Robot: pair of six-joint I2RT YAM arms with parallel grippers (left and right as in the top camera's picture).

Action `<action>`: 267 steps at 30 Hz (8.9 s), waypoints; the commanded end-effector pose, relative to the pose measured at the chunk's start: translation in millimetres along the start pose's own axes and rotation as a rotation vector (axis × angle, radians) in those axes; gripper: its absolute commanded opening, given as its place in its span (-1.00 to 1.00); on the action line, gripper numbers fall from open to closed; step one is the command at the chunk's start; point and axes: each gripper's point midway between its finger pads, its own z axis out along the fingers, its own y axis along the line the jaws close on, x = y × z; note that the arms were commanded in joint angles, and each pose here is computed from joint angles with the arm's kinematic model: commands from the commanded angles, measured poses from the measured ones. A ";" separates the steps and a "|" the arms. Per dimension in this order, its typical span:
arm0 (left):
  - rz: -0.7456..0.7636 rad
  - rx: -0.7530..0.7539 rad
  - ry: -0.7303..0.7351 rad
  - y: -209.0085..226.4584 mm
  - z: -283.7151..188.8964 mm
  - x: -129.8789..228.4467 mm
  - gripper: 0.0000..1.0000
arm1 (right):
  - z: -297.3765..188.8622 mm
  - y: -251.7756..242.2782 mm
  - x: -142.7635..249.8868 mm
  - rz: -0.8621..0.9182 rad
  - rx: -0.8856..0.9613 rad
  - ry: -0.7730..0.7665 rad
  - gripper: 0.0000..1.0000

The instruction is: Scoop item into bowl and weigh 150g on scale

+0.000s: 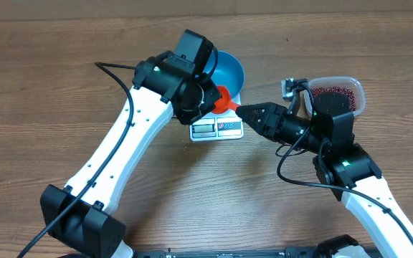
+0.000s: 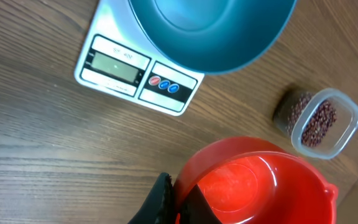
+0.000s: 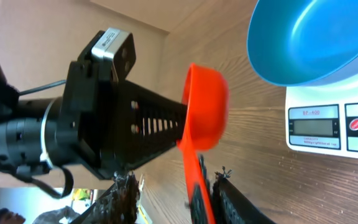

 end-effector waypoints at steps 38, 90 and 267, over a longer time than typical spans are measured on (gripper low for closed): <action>0.021 0.001 0.032 -6.6 6.4 16.7 -0.89 | 6.8 -6.2 -7.3 0.043 0.033 -0.019 -0.92; 0.520 -0.051 -0.156 6.9 -2.1 -49.1 1.00 | -58.4 -102.5 -13.5 -0.035 0.283 0.031 -0.92; 1.005 -0.142 -0.162 39.1 185.5 9.0 -0.91 | -121.1 -83.4 -62.0 -0.069 0.663 -0.107 -0.92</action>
